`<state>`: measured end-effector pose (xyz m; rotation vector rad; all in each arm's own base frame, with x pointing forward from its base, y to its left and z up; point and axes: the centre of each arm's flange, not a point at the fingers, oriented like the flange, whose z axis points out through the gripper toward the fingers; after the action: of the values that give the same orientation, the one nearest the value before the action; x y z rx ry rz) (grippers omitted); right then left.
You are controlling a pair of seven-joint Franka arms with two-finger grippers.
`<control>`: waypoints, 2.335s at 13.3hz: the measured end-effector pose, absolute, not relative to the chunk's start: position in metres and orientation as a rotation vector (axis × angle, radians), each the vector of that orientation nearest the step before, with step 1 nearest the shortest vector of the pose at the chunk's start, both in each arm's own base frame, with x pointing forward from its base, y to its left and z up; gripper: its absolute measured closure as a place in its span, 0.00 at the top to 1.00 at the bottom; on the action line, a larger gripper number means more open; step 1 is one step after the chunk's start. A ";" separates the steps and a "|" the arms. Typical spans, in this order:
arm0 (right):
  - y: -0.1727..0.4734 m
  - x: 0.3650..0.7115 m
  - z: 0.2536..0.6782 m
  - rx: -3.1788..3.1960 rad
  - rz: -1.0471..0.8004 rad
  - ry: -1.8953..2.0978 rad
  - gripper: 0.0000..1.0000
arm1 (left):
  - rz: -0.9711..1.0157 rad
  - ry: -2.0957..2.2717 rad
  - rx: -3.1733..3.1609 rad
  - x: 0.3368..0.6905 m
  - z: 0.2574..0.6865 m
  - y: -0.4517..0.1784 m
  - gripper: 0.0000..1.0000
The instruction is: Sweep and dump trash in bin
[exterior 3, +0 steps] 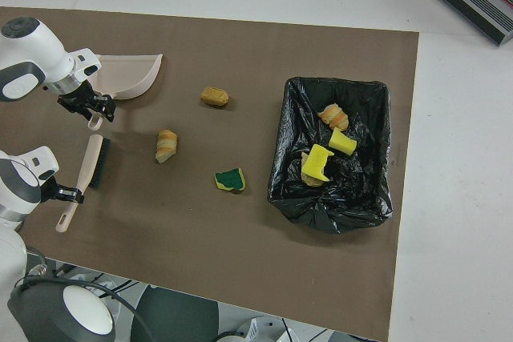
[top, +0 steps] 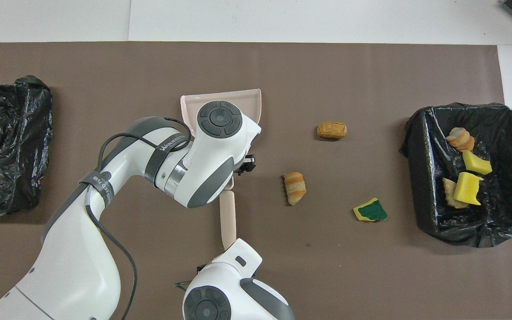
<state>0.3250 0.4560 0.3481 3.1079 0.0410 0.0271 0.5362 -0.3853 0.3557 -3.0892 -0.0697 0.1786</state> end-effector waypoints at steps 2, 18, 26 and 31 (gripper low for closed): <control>0.438 0.335 0.362 3.075 0.004 0.012 0.25 | 0.174 -0.074 -3.090 0.537 0.359 -0.383 0.33; 0.234 0.386 0.389 2.829 -0.247 -0.461 0.25 | 0.289 1.251 -2.844 0.572 0.436 -0.275 0.32; 0.158 0.355 0.366 2.764 -0.229 -0.503 0.25 | 0.581 1.742 -2.541 0.564 0.423 -0.172 0.32; 0.156 0.367 0.394 2.775 -0.220 -0.452 0.25 | 0.462 1.972 -2.383 0.547 0.403 -0.176 0.32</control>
<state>0.3668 0.1558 0.3938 2.7748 -0.4523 -0.2205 0.5468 -0.1759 0.4032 -2.3829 1.9723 0.4625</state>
